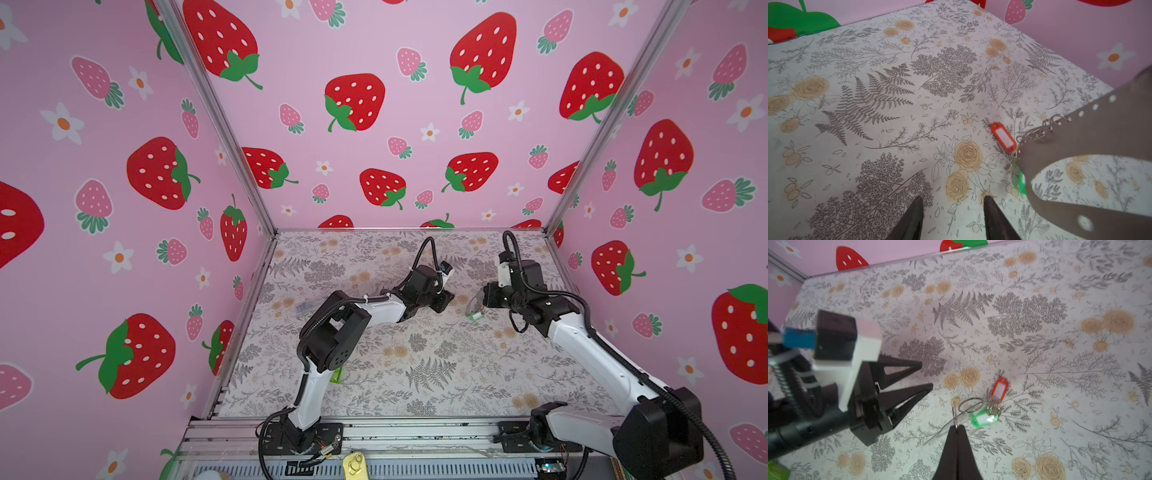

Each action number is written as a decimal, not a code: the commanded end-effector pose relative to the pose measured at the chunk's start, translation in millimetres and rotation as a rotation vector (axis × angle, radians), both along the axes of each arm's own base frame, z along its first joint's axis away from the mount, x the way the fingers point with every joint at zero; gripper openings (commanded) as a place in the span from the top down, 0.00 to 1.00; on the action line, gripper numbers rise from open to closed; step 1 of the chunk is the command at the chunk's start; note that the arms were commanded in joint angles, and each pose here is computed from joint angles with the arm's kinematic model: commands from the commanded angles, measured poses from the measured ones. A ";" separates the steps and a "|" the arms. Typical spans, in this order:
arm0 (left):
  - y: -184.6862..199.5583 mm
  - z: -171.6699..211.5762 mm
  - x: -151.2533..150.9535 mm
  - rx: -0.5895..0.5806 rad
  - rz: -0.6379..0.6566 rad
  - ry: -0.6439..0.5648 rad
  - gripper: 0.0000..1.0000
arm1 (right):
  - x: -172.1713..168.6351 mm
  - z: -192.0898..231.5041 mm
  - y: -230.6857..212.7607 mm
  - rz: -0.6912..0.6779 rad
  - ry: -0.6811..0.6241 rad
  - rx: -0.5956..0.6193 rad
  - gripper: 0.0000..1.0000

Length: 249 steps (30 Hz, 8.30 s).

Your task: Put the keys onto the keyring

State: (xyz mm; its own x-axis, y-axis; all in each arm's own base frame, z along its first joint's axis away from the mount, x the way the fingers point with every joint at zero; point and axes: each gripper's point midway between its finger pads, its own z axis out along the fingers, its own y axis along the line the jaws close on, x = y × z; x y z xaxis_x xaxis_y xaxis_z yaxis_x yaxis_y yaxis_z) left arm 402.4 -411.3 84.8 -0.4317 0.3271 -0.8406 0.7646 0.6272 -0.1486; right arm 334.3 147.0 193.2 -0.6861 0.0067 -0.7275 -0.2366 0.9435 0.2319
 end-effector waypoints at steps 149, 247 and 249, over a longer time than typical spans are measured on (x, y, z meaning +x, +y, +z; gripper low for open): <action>60.3 151.5 -69.4 -0.171 -0.439 -0.305 1.00 | -48.2 41.1 109.4 0.953 -0.817 -0.059 1.00; 50.2 166.0 -77.6 -0.627 -0.437 0.307 1.00 | -63.1 69.5 95.9 0.548 -1.235 -0.298 1.00; 50.9 168.0 -77.5 -0.635 -0.435 0.303 1.00 | -63.0 69.1 96.8 0.547 -1.231 -0.298 1.00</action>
